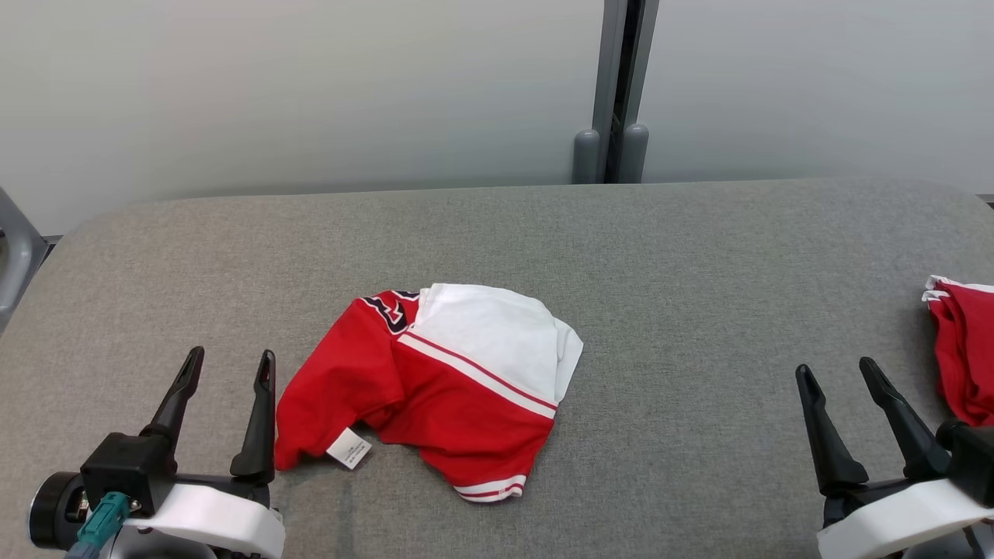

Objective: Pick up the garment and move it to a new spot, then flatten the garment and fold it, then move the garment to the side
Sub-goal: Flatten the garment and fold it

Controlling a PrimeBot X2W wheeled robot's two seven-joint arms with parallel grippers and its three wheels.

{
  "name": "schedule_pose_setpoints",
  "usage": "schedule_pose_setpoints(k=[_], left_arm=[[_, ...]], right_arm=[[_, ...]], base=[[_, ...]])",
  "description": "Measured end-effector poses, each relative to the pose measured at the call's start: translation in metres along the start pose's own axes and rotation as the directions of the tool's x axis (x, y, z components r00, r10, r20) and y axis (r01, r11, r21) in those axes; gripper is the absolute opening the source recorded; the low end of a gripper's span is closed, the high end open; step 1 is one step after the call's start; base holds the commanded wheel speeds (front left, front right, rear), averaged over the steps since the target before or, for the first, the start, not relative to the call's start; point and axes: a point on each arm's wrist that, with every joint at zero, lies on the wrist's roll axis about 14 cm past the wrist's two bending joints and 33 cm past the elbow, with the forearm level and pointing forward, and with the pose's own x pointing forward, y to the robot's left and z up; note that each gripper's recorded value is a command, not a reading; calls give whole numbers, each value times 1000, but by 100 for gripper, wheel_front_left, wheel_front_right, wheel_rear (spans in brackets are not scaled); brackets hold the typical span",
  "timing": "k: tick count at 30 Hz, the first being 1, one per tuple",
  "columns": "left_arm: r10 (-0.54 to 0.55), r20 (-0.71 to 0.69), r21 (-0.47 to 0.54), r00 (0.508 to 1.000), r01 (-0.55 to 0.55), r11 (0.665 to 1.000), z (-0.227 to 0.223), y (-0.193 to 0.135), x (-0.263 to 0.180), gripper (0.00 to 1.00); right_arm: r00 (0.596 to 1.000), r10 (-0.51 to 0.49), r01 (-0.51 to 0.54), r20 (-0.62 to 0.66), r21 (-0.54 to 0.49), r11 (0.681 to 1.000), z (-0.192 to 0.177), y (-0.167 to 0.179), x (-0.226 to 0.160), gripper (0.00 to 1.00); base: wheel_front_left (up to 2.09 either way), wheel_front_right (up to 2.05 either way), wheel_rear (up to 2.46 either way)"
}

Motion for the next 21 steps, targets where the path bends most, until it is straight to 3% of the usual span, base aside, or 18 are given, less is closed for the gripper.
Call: schedule_pose_setpoints(k=[8, 14, 21], left_arm=[[7, -10, -1, 1000, -7, 1000, -2, 2, -1, 100], [12, -30, -10, 999, -12, 1000, -5, 2, -1, 100], [20, -49, -14, 999, -20, 1000, -9, 6, 5, 100]], right_arm=[[1000, -1, 1, -10, -5, 1000, -2, -1, 2, 100], [995, 32, -32, -93, 1, 999, -15, 1, 11, 100], [951, 189, -194, -245, 4, 981, -36, 27, 42, 100]], base=[[0, 0, 0], [0, 0, 0], [0, 0, 0]])
